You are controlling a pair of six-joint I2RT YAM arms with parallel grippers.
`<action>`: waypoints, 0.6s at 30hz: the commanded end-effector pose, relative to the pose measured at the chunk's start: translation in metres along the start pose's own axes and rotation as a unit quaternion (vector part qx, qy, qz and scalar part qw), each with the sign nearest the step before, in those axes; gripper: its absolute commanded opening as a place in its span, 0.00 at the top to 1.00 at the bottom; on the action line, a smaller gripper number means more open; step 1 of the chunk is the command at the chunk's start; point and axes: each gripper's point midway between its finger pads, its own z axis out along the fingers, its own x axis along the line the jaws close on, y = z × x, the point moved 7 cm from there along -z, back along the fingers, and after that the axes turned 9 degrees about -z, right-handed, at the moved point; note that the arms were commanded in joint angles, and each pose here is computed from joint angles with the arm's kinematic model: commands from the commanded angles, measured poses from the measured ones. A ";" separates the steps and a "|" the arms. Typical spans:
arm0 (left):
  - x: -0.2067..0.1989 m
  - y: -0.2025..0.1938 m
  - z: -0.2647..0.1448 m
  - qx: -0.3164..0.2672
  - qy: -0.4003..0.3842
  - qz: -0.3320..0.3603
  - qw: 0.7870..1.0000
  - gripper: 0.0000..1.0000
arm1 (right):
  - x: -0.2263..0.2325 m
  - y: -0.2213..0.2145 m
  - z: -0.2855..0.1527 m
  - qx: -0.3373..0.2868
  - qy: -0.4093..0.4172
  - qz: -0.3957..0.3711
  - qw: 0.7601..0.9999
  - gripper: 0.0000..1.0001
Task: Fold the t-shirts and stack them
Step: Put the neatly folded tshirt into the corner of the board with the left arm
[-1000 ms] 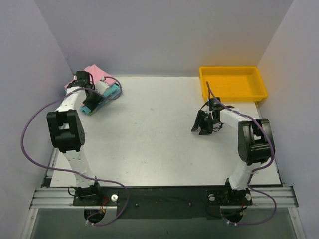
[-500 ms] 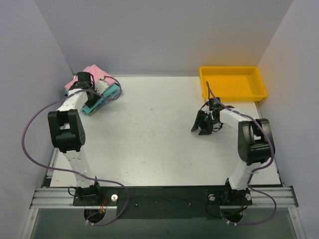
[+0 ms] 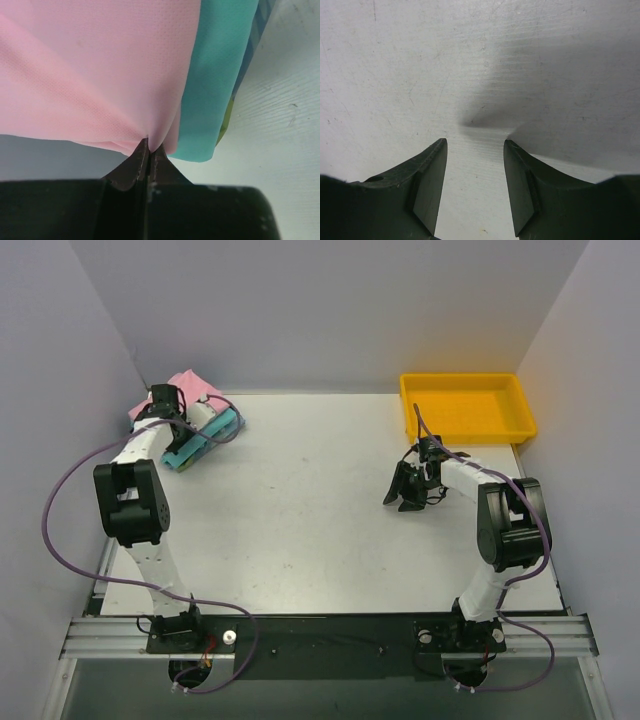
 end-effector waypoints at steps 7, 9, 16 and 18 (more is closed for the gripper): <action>0.019 -0.009 -0.035 -0.004 -0.001 0.044 0.999 1.00 | -0.001 -0.004 0.001 0.013 -0.007 -0.002 1.000 0.55; 0.015 -0.015 -0.032 0.008 -0.009 0.050 0.999 1.00 | -0.001 -0.004 0.001 0.014 -0.006 -0.003 1.000 0.55; 0.008 -0.021 -0.032 0.049 -0.061 0.081 0.994 0.35 | -0.002 -0.004 0.001 0.015 -0.006 -0.003 1.000 0.55; 0.008 -0.019 -0.042 0.054 -0.094 0.093 0.990 0.19 | -0.002 -0.005 0.000 0.016 -0.007 -0.002 1.000 0.55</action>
